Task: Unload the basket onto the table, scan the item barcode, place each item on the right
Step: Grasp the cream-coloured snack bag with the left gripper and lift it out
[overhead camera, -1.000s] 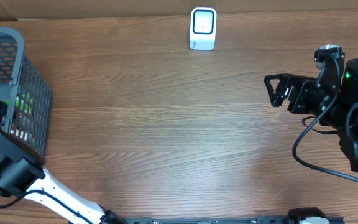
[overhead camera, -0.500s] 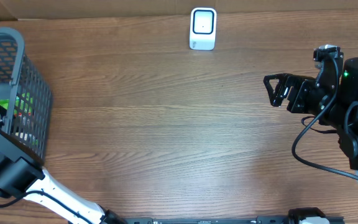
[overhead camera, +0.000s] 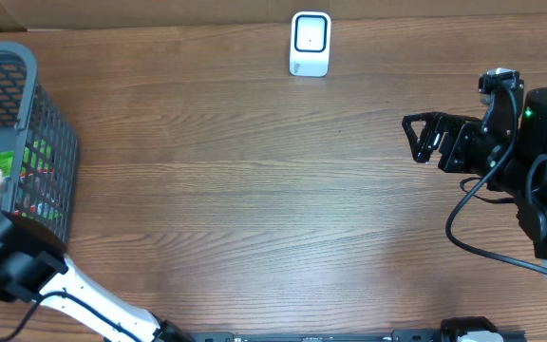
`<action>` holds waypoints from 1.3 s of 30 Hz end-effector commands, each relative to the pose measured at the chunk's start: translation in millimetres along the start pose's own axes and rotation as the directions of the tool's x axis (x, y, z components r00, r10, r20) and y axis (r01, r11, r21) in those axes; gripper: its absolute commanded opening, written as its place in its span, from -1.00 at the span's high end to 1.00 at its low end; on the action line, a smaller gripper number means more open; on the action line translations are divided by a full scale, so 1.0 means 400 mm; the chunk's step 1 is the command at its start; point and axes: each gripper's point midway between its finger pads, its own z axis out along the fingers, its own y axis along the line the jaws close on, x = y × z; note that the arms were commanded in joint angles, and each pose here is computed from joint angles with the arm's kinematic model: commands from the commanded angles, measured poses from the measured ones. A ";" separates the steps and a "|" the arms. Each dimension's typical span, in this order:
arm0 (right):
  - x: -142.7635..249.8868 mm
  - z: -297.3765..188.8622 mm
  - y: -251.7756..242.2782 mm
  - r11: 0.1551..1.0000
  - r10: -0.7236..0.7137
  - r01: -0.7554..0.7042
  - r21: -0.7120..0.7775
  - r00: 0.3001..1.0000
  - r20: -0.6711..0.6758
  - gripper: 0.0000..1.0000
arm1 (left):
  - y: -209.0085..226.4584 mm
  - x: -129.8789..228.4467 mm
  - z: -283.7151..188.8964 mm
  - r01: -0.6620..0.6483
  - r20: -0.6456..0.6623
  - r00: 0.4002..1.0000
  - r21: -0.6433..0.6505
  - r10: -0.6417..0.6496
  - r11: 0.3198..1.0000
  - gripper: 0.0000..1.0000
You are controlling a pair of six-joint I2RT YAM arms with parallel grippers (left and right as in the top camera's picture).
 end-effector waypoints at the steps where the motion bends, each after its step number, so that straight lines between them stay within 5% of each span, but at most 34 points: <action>1: -0.023 -0.016 0.013 1.000 -0.003 0.003 -0.015 1.000 0.028 -1.00 | -0.004 -0.029 -0.188 0.021 0.164 0.986 0.088 -0.036 0.996 0.92; 13: -0.035 -0.017 0.017 1.000 -0.010 0.011 -0.022 0.999 0.048 -1.00 | -0.083 0.035 -0.449 -0.179 0.339 0.939 0.333 0.060 0.926 0.91; 16: -0.038 -0.017 0.018 1.000 -0.012 0.013 -0.023 0.999 0.053 -1.00 | -0.149 0.067 -0.507 -0.312 0.388 0.912 0.438 0.137 0.843 0.91; 20: -0.041 -0.017 0.021 0.999 -0.014 0.016 -0.028 0.998 0.057 -1.00 | -0.262 0.146 -0.578 -0.526 0.466 0.838 0.550 0.284 0.649 0.92; 27: -0.039 -0.017 0.024 0.999 -0.013 0.015 -0.035 0.998 0.054 -1.00 | -0.412 0.317 -0.587 -0.689 0.455 0.723 0.529 0.519 0.495 0.92; 32: -0.036 -0.017 0.028 0.999 -0.013 0.015 -0.046 0.999 0.048 -1.00 | -0.499 0.423 -0.581 -0.752 0.418 0.653 0.454 0.631 0.478 0.92; 39: -0.036 -0.017 0.029 0.999 -0.013 0.015 -0.048 0.999 0.048 -1.00 | -0.559 0.516 -0.469 -0.725 0.240 0.689 0.219 0.684 0.653 0.92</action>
